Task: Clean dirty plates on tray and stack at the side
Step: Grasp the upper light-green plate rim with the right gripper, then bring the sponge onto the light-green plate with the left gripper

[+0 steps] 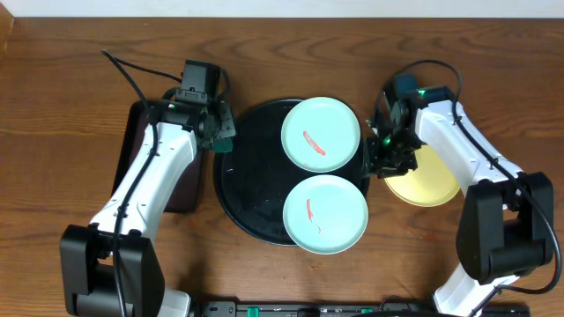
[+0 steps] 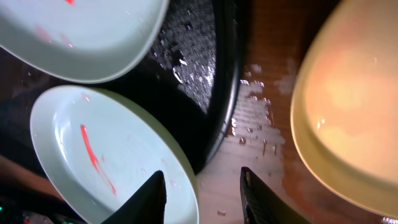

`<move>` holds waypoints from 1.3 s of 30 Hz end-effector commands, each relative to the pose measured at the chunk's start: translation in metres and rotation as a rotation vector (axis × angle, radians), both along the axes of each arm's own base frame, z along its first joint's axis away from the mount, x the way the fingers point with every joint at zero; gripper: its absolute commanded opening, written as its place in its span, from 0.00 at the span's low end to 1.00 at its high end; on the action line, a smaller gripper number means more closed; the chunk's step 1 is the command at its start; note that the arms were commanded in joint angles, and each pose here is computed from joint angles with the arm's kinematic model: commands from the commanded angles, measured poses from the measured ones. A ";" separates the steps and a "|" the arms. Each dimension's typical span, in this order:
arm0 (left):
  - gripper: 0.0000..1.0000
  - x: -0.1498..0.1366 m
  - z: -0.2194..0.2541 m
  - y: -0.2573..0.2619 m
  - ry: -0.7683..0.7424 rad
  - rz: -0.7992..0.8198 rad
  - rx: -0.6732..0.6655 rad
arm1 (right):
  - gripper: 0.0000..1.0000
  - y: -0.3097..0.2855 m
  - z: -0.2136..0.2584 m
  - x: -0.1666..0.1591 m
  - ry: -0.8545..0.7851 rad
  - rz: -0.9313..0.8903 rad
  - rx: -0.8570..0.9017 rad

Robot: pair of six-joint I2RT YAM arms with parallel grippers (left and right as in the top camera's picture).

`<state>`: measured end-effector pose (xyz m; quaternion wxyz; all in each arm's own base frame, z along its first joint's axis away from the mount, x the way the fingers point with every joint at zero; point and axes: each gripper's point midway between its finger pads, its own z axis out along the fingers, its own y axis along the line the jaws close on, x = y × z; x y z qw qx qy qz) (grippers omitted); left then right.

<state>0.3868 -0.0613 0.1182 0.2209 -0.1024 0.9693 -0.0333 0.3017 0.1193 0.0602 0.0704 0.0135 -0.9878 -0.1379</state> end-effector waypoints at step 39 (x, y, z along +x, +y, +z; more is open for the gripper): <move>0.08 0.004 -0.002 0.000 -0.002 -0.010 0.007 | 0.01 0.071 -0.005 0.142 -0.416 0.116 0.111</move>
